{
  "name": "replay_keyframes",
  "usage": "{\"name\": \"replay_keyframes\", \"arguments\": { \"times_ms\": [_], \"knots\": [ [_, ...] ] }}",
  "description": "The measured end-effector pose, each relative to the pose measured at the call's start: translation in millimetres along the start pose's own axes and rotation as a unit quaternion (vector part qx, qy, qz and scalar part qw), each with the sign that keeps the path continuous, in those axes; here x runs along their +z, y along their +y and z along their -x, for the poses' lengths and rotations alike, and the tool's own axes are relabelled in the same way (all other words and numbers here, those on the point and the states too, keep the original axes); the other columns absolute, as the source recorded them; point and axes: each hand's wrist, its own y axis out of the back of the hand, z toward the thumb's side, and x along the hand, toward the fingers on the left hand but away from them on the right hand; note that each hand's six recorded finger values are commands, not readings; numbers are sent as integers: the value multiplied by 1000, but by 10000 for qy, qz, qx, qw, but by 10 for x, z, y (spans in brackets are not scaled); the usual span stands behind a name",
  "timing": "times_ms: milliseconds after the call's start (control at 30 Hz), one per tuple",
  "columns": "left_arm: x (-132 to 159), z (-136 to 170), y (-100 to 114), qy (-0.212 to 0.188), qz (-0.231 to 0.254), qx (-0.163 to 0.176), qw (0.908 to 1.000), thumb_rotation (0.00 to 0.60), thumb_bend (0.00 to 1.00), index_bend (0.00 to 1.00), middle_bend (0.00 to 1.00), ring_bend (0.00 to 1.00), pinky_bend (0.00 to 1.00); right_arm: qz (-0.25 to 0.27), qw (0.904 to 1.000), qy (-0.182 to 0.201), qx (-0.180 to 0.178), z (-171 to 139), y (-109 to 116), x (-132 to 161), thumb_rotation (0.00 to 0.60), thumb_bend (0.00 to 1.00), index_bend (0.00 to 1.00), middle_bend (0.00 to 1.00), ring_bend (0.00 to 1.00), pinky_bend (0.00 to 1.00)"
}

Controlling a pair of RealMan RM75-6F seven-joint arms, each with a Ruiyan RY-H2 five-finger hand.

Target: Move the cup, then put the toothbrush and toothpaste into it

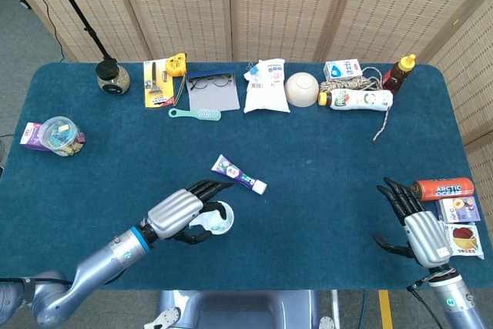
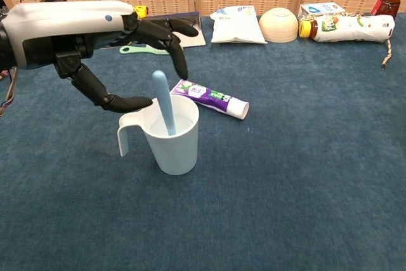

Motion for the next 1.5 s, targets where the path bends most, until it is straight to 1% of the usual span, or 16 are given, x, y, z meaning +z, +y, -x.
{"name": "replay_keyframes", "arguments": {
  "times_ms": [133,200,300,367,500,600,700,800,933,1000,1133,1300,1400,1500],
  "knots": [
    [-22,0,14,54,-28,-5,10000,600,353,28,0,0,14,2,10000,2,11,2,-5,1,600,239,0,0,0,67],
    [-35,6,23,80,-60,-13,9999,600,353,1,0,0,2,-2,10000,5,14,4,-8,3,600,239,0,0,0,67],
    [-44,24,32,107,-63,-49,9999,600,353,0,0,0,0,4,10000,1,24,6,-13,0,600,240,0,0,0,67],
    [-43,41,76,102,-45,-5,9999,600,352,0,0,0,0,10,10000,1,20,6,-11,-1,600,240,0,0,0,67],
    [-69,85,250,111,-53,244,9996,600,350,0,0,0,0,20,10000,12,14,3,-6,5,600,239,0,0,0,66],
    [-125,108,449,176,-132,500,9985,600,349,0,0,0,0,24,10000,25,23,0,-11,13,600,240,0,0,0,67],
    [-229,89,565,338,-284,616,9971,600,348,0,0,0,0,27,10000,41,43,2,-23,24,600,240,0,0,0,67],
    [-350,38,627,544,-586,633,9948,600,348,0,0,0,0,24,10000,41,58,10,-32,26,600,240,0,0,0,67],
    [-526,-103,677,833,-1093,644,9884,600,348,0,0,0,0,14,10000,2,86,31,-47,5,600,239,0,0,0,67],
    [-601,-183,677,938,-1286,626,9853,600,348,0,0,0,0,2,9999,-34,99,42,-54,-14,600,239,0,0,0,67],
    [-748,-368,641,1082,-1661,472,9790,600,347,0,0,0,0,-36,9998,-146,147,76,-83,-78,600,240,0,0,0,67],
    [-872,-571,555,1134,-1911,275,9746,600,346,0,0,0,0,-74,9994,-282,201,114,-120,-151,600,240,0,0,0,67],
    [-928,-722,447,1110,-2006,131,9733,600,343,0,0,0,0,-95,9990,-384,228,137,-140,-206,600,240,0,0,0,67],
    [-942,-904,291,997,-2125,-85,9720,600,306,0,0,0,0,-118,9987,-459,210,158,-144,-250,600,240,0,0,0,67]
  ]
}}
